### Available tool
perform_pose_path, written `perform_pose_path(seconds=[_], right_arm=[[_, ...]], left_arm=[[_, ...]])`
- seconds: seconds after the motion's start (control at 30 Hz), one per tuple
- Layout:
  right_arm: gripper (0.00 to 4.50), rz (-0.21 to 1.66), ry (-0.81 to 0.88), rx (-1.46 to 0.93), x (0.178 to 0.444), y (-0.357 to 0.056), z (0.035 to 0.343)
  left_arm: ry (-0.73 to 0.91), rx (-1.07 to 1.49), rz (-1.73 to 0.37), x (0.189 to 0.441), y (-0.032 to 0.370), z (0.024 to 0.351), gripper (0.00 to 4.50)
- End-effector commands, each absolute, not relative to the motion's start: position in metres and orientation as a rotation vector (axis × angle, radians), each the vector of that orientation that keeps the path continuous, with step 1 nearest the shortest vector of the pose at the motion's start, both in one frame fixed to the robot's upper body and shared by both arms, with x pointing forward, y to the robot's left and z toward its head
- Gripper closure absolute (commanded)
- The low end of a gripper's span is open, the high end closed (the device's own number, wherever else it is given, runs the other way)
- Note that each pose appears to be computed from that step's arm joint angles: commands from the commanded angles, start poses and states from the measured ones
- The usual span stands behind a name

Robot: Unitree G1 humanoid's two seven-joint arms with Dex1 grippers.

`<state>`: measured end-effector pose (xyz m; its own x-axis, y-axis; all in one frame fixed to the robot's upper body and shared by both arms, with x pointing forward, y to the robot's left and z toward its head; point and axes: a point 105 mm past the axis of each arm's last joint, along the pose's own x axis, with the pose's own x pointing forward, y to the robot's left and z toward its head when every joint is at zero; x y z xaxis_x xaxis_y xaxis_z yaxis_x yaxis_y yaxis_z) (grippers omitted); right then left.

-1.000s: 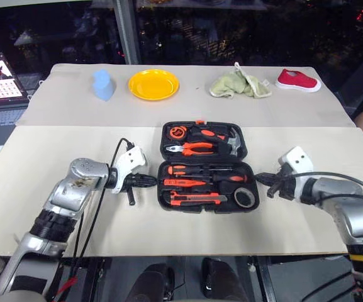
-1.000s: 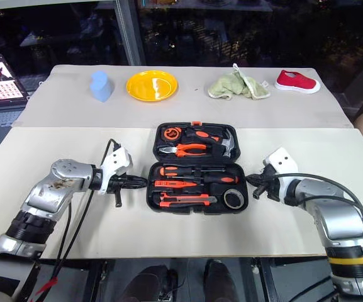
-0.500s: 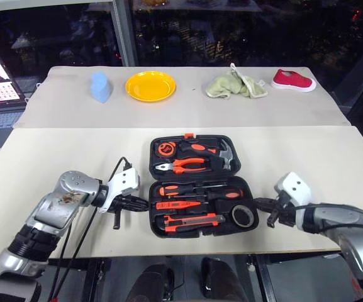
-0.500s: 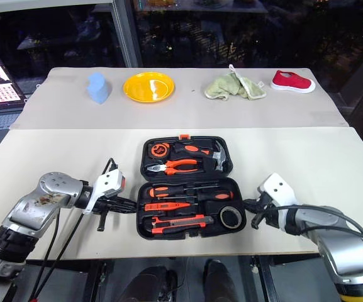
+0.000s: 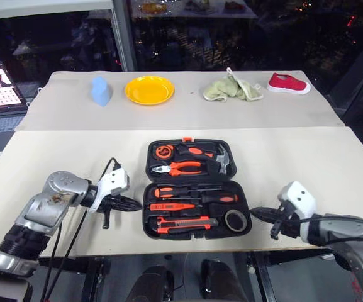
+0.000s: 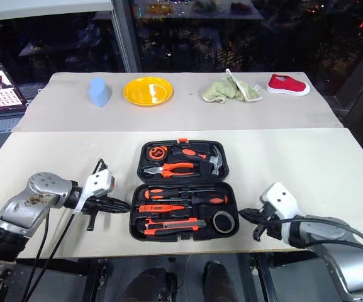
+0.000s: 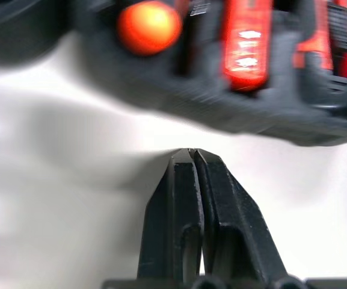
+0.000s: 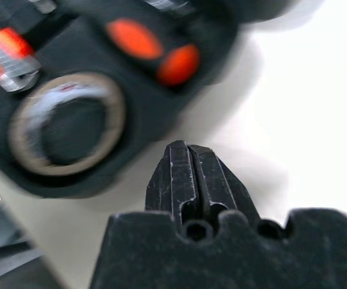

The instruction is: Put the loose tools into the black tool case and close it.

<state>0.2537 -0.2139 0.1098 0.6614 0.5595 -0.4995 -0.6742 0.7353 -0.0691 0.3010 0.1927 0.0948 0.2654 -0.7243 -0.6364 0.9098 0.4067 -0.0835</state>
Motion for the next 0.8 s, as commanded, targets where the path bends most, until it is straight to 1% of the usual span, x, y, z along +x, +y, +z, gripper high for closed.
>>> perform_pose_path(seconds=[0.03, 0.07, 0.1, 0.17, 0.27, 0.3, 0.4, 0.5, 0.67, 0.73, 0.8], right_arm=[[3.04, 0.677, 0.425, -0.199, 0.267, -0.225, 0.142], [2.64, 0.679, 0.420, -0.175, 0.272, -0.226, 0.148], [2.38, 0.679, 0.418, -0.157, 0.276, -0.226, 0.153], [1.62, 0.675, 0.420, -0.124, 0.288, -0.225, 0.162], [0.56, 0.679, 0.431, -0.094, 0.303, -0.220, 0.169], [0.27, 0.684, 0.442, -0.070, 0.310, -0.216, 0.170], [0.27, 0.667, 0.469, -0.003, 0.330, -0.208, 0.172], [0.27, 0.653, 0.503, 0.040, 0.344, -0.204, 0.169], [0.27, 0.656, 0.564, 0.050, 0.355, -0.197, 0.161], [0.16, 0.662, 0.577, 0.048, 0.356, -0.195, 0.158], [0.16, 0.652, 0.590, 0.038, 0.358, -0.195, 0.155]], left_arm=[[0.597, 0.134, -0.986, 0.329, 0.201, 0.133, 2.99], [0.587, 0.069, -0.965, 0.335, 0.199, 0.142, 2.57], [0.587, 0.018, -0.946, 0.341, 0.197, 0.148, 2.28], [0.579, -0.094, -0.887, 0.357, 0.190, 0.161, 1.48], [0.609, -0.243, -0.816, 0.375, 0.180, 0.171, 0.28], [0.631, -0.284, -0.802, 0.379, 0.175, 0.173, 0.01], [0.689, -0.211, -0.784, 0.381, 0.169, 0.164, 0.01], [0.757, -0.183, -0.788, 0.375, 0.167, 0.152, 0.01], [0.810, -0.133, -0.769, 0.371, 0.168, 0.138, 0.01], [0.804, -0.156, -0.772, 0.371, 0.166, 0.138, 0.54], [0.799, -0.168, -0.773, 0.371, 0.165, 0.139, 1.11]])
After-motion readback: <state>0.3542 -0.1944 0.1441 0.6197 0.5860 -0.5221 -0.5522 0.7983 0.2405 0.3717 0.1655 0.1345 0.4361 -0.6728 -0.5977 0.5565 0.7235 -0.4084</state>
